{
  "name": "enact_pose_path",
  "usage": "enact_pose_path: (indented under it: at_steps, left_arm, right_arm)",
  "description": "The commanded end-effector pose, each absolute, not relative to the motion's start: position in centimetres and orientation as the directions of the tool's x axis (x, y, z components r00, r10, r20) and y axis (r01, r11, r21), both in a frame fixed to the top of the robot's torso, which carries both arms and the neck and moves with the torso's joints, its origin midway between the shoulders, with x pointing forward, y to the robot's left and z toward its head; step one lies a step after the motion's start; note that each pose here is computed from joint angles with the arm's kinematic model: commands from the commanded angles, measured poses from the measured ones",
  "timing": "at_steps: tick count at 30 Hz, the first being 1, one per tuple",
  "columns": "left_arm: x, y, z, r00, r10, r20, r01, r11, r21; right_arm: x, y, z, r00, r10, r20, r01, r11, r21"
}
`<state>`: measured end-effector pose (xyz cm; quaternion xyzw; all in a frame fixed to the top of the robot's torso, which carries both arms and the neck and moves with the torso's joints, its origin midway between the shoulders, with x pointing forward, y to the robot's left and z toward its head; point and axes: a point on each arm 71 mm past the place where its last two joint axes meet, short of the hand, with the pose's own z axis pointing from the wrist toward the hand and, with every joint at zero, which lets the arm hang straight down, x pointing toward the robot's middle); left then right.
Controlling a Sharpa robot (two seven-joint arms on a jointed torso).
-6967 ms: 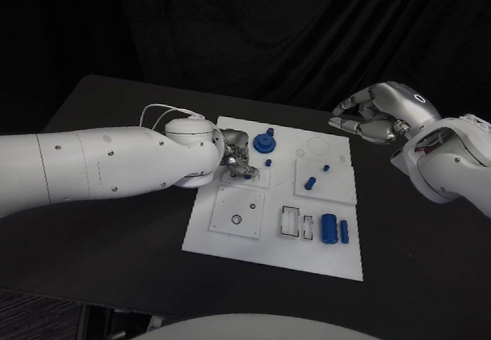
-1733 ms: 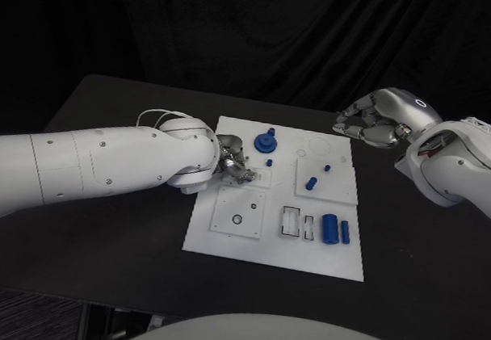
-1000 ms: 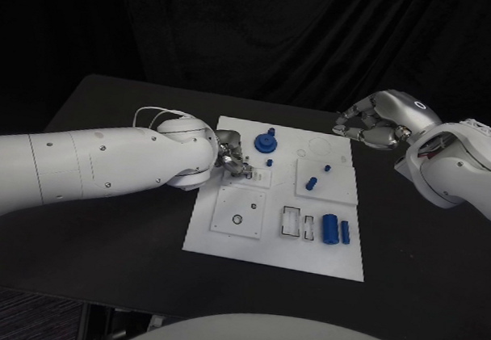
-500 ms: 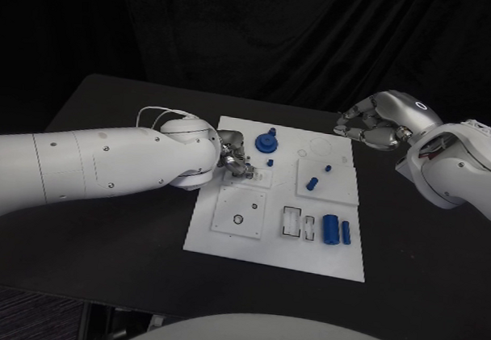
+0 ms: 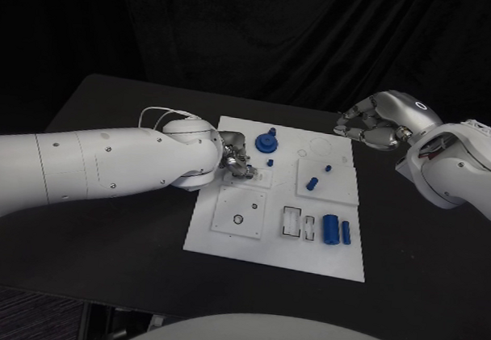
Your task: Assemble the parts on the task board
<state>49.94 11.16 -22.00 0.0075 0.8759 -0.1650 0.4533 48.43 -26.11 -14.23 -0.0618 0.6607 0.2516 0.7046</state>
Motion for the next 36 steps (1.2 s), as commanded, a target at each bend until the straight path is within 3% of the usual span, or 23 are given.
enact_pose_path:
  at_steps: [1, 36]
  left_arm:
    - [49.74, 10.94, -22.21, -0.602, -0.116, -0.79, 0.184, 0.943, -0.278]
    - [49.72, 11.04, -22.75, -0.624, -0.095, -0.776, 0.186, 0.946, -0.265]
  right_arm:
    - [48.45, -26.27, -14.35, 0.0, 0.269, -0.963, -0.417, 0.876, 0.244]
    - [48.48, -26.25, -14.42, -0.007, 0.265, -0.964, -0.413, 0.877, 0.244]
